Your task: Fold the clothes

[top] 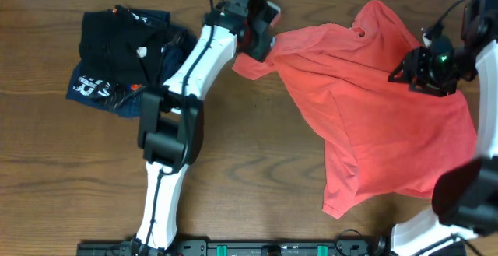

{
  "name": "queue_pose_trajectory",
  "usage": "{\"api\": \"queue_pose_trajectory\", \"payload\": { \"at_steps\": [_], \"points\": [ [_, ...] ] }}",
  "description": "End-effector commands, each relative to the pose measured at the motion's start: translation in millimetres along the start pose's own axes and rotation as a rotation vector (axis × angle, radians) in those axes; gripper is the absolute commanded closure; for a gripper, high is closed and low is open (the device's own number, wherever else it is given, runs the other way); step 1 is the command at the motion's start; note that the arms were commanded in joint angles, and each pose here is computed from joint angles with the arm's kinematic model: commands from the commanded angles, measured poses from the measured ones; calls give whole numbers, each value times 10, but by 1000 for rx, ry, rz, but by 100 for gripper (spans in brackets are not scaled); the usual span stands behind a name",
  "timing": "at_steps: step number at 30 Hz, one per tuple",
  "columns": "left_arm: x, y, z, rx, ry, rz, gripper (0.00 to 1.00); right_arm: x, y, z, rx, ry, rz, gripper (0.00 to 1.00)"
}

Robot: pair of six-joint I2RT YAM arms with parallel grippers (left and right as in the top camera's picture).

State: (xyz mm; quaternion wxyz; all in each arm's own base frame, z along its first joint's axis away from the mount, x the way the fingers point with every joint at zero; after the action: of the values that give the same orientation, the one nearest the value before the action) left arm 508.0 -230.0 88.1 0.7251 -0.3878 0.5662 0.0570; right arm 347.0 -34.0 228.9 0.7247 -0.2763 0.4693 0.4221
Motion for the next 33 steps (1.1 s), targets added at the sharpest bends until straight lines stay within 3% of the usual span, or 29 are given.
{"api": "queue_pose_trajectory", "payload": {
  "at_steps": [1,3,6,7,14,23,25,26,27,28,30,33],
  "points": [
    [103,73,-30,-4,37,8,44,-140,43,30,7,17,-54,42],
    [123,71,-20,-2,34,5,55,-168,47,-2,21,45,-69,42],
    [125,107,50,9,-2,23,91,-169,65,-9,31,49,-63,42],
    [104,132,129,8,-49,42,94,-163,66,-9,30,50,-61,42],
    [-376,158,761,-22,-380,112,94,64,141,-130,35,127,-19,41],
    [-498,223,895,-39,-413,123,94,1013,575,-327,49,211,136,43],
    [-522,255,936,-41,-446,146,94,1198,592,-460,94,257,107,52],
    [-531,268,949,-41,-458,154,94,1269,592,-538,128,282,87,61],
    [-539,284,960,-42,-468,165,94,1336,595,-613,161,305,67,79],
    [-545,301,963,-42,-473,175,94,1401,593,-710,201,333,41,89],
    [-545,320,959,-43,-469,182,94,1495,579,-888,267,385,-15,97],
    [-547,351,957,-45,-464,194,94,1602,549,-1123,359,442,-104,99]
  ]
}}
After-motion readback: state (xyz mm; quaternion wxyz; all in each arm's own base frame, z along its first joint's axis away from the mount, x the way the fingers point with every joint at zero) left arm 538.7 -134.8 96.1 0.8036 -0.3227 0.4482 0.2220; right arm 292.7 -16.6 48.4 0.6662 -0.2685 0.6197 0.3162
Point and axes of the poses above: each gripper's point midway between its finger pads, its own x axis out along the fingers, its own z axis along the line the jaws close on, y = z × x, the point moved 3 cm from there along -x, back along the fingers, and after that the axes turned 15 degrees about x, right-handed, at the moved point
